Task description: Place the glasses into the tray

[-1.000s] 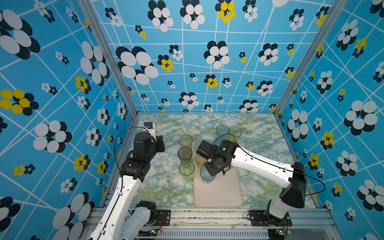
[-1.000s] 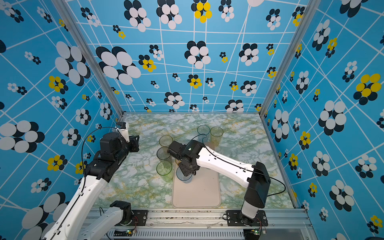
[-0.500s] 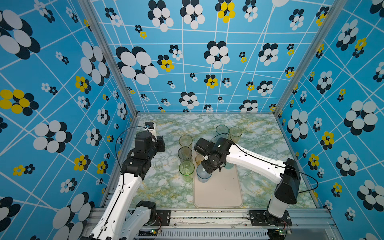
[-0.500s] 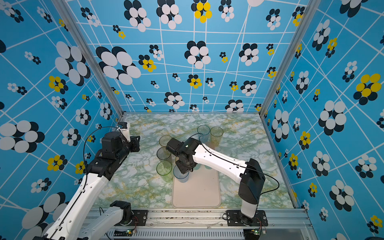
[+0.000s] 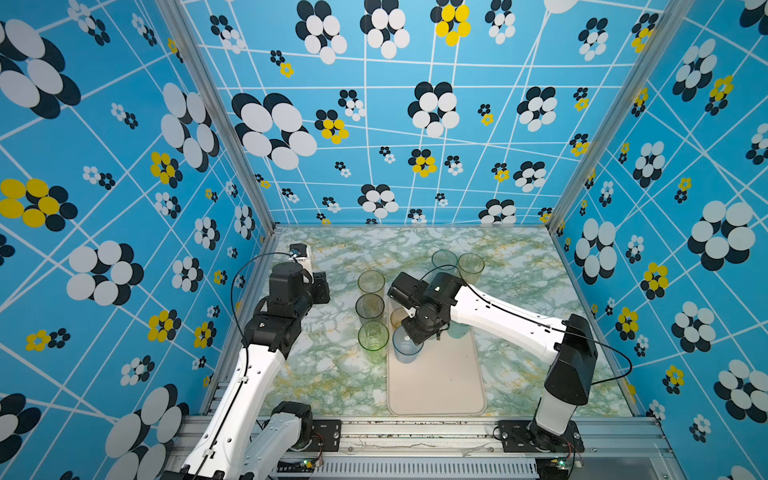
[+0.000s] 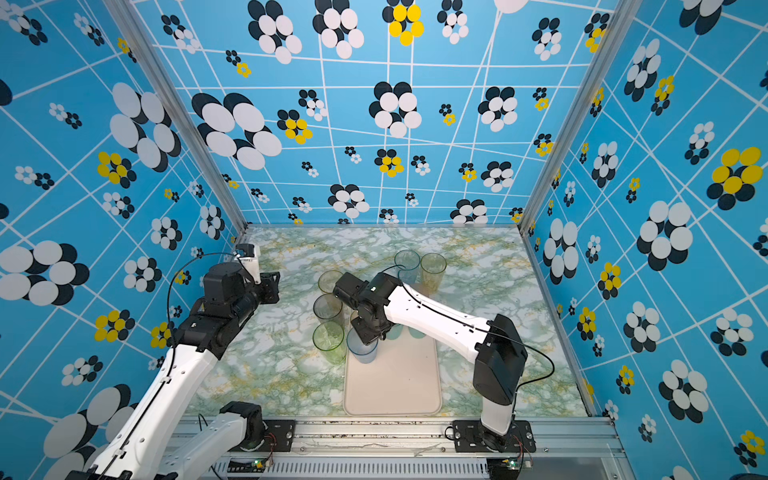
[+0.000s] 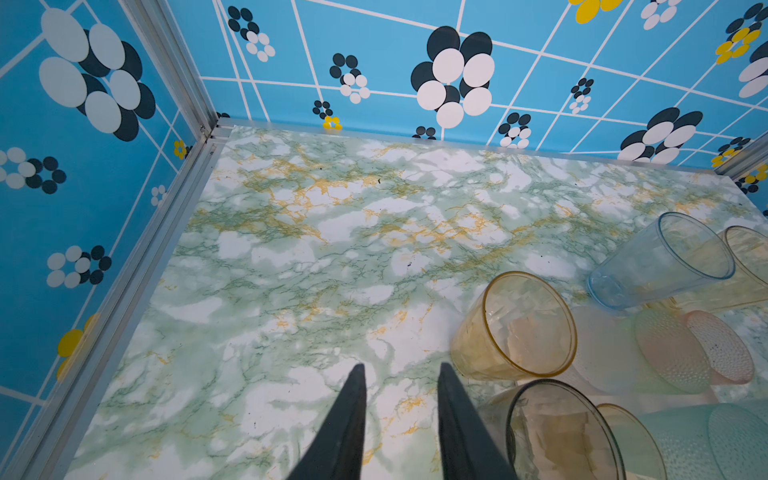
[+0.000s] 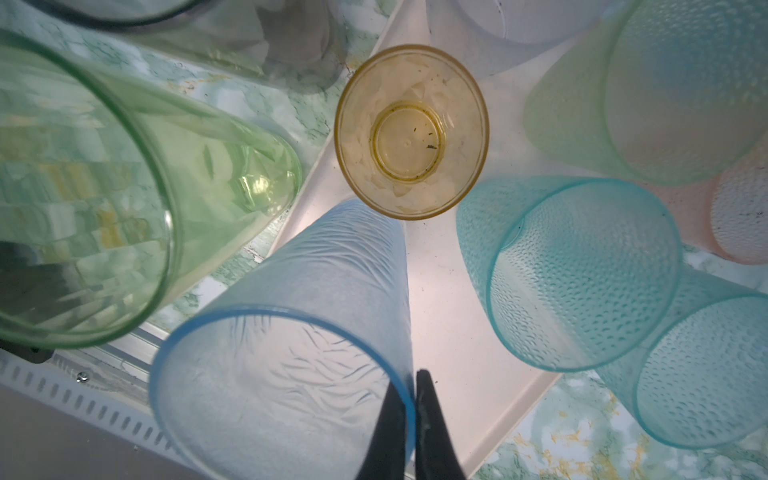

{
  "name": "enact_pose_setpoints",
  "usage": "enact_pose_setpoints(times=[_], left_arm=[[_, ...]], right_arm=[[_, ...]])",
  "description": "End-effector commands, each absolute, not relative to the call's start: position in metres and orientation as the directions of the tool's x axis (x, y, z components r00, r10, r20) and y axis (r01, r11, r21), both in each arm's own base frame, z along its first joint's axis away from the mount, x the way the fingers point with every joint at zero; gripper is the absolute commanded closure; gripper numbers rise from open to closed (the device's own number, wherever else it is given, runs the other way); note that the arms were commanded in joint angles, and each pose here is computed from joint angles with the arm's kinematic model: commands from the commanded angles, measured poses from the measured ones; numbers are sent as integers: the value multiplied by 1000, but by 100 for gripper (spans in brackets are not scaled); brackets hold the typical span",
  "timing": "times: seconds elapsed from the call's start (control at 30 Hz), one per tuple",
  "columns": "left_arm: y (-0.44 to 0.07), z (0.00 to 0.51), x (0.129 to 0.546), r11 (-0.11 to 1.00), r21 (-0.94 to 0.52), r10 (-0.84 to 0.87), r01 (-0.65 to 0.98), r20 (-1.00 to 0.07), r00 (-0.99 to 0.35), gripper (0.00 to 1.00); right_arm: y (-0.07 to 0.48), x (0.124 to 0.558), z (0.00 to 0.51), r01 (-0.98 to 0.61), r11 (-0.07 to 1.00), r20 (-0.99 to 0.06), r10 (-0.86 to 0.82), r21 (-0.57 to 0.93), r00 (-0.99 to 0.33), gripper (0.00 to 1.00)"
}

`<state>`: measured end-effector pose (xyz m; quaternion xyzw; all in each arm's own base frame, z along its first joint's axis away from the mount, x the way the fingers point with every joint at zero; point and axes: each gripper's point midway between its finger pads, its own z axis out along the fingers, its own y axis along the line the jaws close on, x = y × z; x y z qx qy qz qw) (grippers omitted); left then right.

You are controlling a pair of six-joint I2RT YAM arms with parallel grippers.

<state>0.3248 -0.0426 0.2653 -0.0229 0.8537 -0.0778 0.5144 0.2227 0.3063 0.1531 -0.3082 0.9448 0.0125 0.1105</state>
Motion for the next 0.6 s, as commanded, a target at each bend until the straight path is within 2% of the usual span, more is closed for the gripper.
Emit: enact_pose_setpoints(times=[0.0, 0.57], left_arm=[[-42, 274, 326, 987, -154, -113, 52, -881, -459, 69], [-42, 273, 326, 986, -157, -114, 56, -880, -461, 68]], right_arm=[[311, 226, 154, -589, 807, -220, -580, -31, -784, 95], [315, 229, 147, -586, 810, -217, -576, -21, -788, 81]])
